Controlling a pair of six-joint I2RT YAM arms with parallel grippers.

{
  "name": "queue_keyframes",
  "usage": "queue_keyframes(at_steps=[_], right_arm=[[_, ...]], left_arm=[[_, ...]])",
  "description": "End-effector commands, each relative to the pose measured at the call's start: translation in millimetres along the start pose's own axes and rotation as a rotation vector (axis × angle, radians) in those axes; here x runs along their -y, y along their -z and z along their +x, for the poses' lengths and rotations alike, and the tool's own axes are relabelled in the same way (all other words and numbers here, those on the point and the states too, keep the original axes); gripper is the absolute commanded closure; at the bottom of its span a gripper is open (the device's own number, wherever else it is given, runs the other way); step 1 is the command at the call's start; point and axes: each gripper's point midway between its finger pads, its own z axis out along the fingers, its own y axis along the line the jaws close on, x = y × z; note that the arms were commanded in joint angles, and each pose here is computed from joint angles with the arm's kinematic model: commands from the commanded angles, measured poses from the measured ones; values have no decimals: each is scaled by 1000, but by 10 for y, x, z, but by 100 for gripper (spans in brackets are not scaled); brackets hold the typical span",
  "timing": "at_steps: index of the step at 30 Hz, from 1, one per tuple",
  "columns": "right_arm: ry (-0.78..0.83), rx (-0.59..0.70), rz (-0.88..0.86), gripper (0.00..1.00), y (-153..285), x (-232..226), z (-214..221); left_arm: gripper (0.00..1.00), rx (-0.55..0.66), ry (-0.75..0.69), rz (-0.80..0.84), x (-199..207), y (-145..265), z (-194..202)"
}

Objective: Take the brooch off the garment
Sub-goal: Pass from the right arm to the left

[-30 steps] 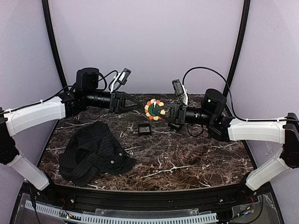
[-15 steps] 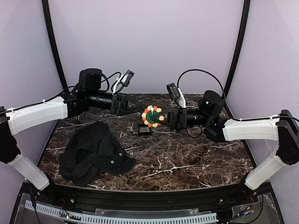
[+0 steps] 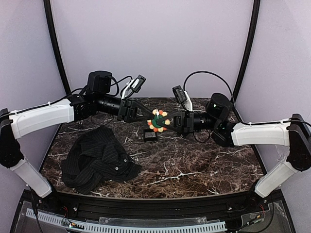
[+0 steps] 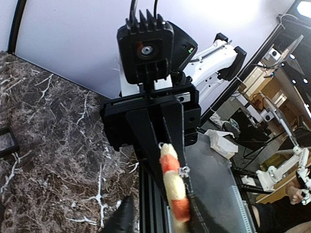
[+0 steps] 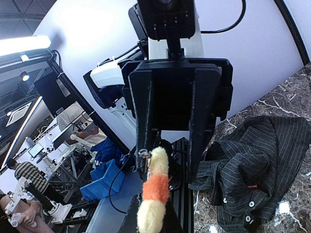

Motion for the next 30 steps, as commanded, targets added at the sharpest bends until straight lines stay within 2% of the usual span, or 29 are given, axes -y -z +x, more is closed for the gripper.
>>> queue_keyframes(at_steps=[1, 3, 5, 9, 15, 23, 30], right_arm=[[20, -6, 3, 100, -36, 27, -47], [20, -11, 12, 100, -44, 42, -43], [22, -15, 20, 98, -50, 54, -42], [28, -15, 23, 83, -47, 43, -51], [36, -20, 21, 69, -44, 18, -49], [63, 31, 93, 62, 21, 33, -141], [80, 68, 182, 62, 73, 105, -237]], left_arm=[[83, -8, -24, 31, 88, -16, -43], [95, -8, -23, 35, 93, -18, -43], [99, -8, -21, 36, 89, -20, -42], [99, -8, -14, 27, 61, -23, -37], [99, -12, -8, 21, 49, -29, -32], [99, -11, -8, 1, 29, -19, -29], [99, -14, -7, 2, 31, -17, -17]])
